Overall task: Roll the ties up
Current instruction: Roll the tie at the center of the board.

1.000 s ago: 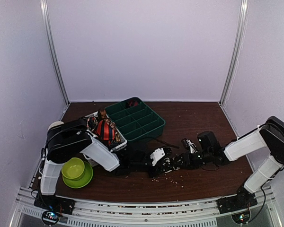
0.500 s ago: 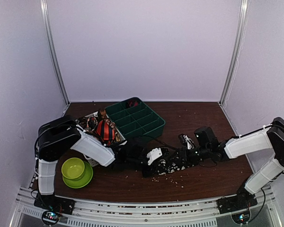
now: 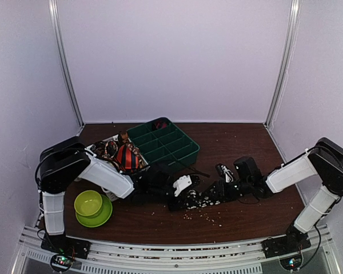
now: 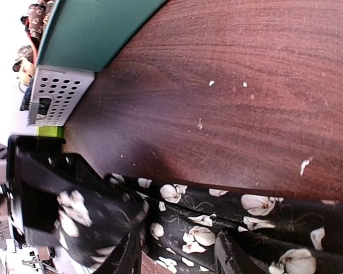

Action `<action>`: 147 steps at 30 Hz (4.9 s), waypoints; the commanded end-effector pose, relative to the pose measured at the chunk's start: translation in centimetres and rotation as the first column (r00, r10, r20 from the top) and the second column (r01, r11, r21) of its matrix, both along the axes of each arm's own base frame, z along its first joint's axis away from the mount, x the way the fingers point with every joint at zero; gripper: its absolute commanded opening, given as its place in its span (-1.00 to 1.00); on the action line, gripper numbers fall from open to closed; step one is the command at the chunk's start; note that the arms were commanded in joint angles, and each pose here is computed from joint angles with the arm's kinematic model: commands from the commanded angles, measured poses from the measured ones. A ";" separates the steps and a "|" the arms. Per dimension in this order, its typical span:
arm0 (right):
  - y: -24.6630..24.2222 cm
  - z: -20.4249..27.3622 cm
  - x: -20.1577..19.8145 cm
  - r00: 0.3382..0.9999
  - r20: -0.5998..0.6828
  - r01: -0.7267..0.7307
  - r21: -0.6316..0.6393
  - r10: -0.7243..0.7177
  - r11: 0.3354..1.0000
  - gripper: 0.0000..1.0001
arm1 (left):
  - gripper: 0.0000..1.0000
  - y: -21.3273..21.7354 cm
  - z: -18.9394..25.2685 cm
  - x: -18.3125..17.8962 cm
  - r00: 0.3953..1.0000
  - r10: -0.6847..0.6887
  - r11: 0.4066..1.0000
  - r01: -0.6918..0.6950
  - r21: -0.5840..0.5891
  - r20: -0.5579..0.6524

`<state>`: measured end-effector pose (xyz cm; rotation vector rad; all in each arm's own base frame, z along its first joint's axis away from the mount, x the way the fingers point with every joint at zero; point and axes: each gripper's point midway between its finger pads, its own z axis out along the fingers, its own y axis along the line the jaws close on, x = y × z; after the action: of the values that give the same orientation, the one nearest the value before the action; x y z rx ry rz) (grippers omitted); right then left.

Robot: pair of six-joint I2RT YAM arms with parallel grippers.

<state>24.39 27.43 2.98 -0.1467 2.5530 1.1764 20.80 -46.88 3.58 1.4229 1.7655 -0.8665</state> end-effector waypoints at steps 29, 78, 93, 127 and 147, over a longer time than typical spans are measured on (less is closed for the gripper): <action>4.9 4.3 -2.4 0.997 -0.066 -0.036 0.129 0.045 0.991 -0.13 | -0.32 2.6 -4.1 -0.5 1.000 -0.019 0.964 0.019 0.265 0.000; -2.6 -5.8 -4.3 0.976 -0.211 0.018 -0.161 -0.053 0.987 -1.00 | 0.55 -2.2 2.5 0.7 0.981 0.018 0.982 0.019 -0.187 0.191; -2.0 -4.7 -3.8 0.981 -0.192 0.014 -0.136 -0.040 0.991 -1.00 | -0.08 -3.7 1.4 1.1 0.986 0.028 0.983 0.003 -0.186 0.167; 2.6 1.6 -2.1 0.993 -0.084 -0.082 -0.001 0.082 0.997 -1.00 | -0.34 -0.9 -2.8 -0.9 0.999 -0.041 0.997 0.039 0.066 0.034; -5.2 -5.1 -2.1 0.992 -0.113 0.022 -0.232 -0.050 0.973 -1.00 | 0.46 -2.9 2.9 0.4 0.997 0.024 0.994 -0.016 -0.110 0.069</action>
<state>24.72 26.13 3.42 -0.1479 2.5748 1.1508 20.83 -48.96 4.86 1.4254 1.6853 -0.8275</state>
